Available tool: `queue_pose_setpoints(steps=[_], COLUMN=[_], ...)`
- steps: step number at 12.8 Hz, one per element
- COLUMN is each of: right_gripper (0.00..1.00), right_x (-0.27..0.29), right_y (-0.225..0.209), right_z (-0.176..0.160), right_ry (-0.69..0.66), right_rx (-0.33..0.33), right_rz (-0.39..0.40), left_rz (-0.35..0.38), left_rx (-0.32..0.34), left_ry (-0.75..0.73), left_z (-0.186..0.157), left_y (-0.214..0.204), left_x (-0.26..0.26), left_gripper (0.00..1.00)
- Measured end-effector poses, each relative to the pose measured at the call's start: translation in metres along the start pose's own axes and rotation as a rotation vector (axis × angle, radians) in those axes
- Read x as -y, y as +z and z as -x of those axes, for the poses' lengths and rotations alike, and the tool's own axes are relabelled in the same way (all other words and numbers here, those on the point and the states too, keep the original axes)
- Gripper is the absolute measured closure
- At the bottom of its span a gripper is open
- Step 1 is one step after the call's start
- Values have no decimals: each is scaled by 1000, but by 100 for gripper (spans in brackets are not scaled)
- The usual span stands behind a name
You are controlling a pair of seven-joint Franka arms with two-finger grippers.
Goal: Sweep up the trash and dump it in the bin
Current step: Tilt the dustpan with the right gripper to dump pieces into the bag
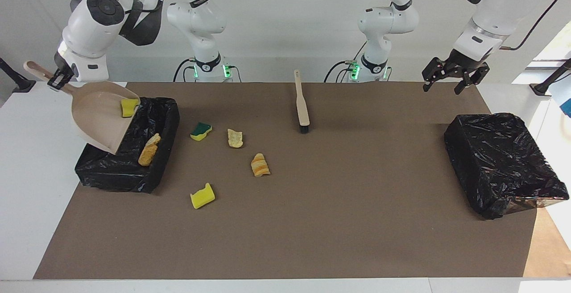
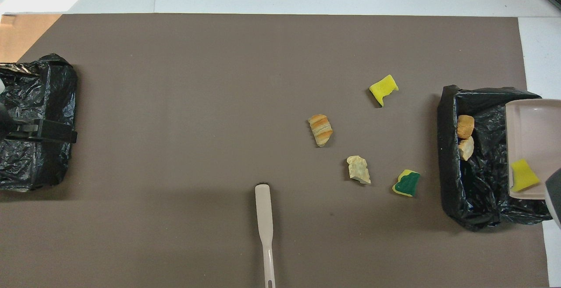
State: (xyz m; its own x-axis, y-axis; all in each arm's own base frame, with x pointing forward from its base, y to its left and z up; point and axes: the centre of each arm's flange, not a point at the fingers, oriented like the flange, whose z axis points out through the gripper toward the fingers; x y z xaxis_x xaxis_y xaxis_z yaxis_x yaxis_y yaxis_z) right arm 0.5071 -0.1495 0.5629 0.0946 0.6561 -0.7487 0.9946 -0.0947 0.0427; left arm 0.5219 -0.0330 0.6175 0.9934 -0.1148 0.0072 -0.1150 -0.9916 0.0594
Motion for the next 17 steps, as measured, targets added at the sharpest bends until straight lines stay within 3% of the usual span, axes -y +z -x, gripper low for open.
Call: queue_pose_setpoints(steps=[8, 12, 14, 17], right_gripper=[68, 68, 68, 68], right_x=[-7, -14, -17, -22], right_y=[-23, -38, -42, -46], right_z=[-8, -4, 2, 5], right_ry=[-104, -101, -64, 41], right_rx=[117, 131, 67, -107], right_rz=[65, 97, 97, 82], left_rz=[-35, -37, -37, -37], left_rx=[25, -1, -3, -3], left_ry=[18, 13, 12, 12], left_z=[-20, -18, -18, -18], left_y=[16, 3, 2, 2], left_x=[0, 2, 3, 3], left_gripper=[0, 0, 0, 0])
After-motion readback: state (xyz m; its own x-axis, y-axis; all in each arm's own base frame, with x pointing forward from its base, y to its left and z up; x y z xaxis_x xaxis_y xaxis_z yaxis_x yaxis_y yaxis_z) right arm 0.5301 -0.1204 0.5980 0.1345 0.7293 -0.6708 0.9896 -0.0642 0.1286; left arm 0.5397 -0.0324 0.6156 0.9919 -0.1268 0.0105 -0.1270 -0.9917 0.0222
